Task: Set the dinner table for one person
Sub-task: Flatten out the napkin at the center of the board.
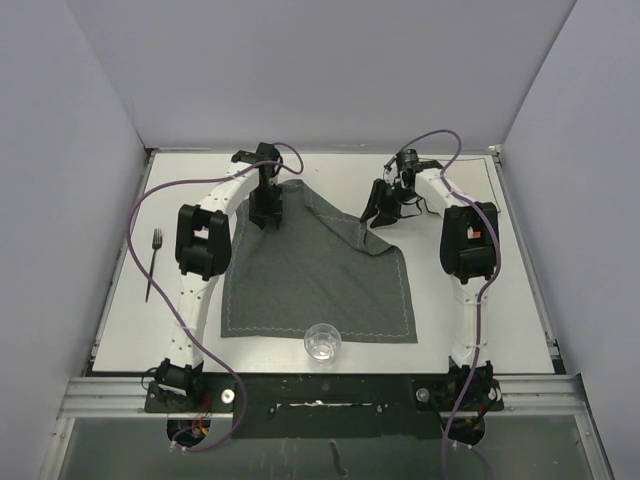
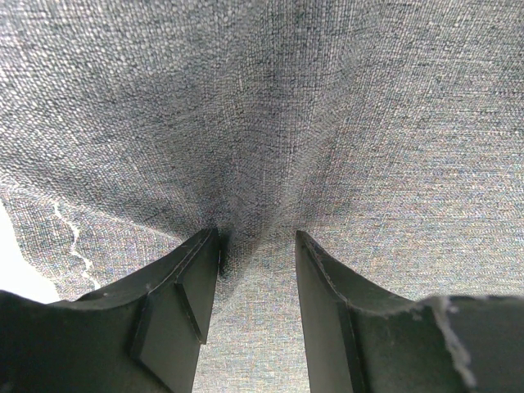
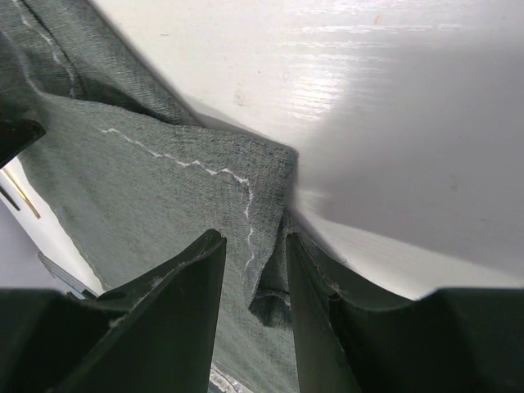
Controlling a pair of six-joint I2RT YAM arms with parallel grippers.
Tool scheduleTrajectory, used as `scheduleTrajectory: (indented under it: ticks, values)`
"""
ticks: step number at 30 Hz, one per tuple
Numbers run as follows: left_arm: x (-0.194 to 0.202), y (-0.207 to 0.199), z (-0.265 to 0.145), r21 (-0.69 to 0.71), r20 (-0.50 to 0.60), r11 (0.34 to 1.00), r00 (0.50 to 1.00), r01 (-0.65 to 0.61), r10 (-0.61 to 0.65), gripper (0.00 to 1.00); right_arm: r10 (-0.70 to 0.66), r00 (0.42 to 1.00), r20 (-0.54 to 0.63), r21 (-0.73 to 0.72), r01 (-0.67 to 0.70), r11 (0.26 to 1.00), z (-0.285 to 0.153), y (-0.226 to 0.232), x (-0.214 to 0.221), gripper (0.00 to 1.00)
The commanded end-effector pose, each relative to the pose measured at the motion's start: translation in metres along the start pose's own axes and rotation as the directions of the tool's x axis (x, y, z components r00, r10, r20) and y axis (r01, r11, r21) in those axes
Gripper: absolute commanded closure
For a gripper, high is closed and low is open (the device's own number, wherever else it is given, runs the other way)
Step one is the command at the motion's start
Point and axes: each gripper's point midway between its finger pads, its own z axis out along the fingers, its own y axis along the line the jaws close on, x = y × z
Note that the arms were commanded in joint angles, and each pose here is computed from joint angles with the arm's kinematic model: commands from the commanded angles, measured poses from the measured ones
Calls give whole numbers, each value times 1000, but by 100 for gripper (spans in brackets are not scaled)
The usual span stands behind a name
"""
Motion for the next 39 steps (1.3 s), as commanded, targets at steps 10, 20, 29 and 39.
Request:
scheduleTrajectory:
  ticks: [10, 20, 29, 39]
  values:
    - [-2, -1, 8, -2, 0, 1000, 1000, 6, -6, 59, -16, 1000, 19, 24, 16, 1000, 9, 6, -14, 63]
    - [-4, 1, 6, -4, 3, 1000, 1000, 7, -7, 60, -13, 1000, -12, 43, 14, 999, 23, 3, -10, 64]
    - [-3, 3, 8, -9, 0, 1000, 1000, 8, -8, 60, -49, 999, -15, 9, 49, 999, 28, 16, -7, 93]
    - [-1, 5, 12, -12, -8, 1000, 1000, 14, -14, 60, -132, 988, 82, 82, 126, 989, -9, 25, -27, 100]
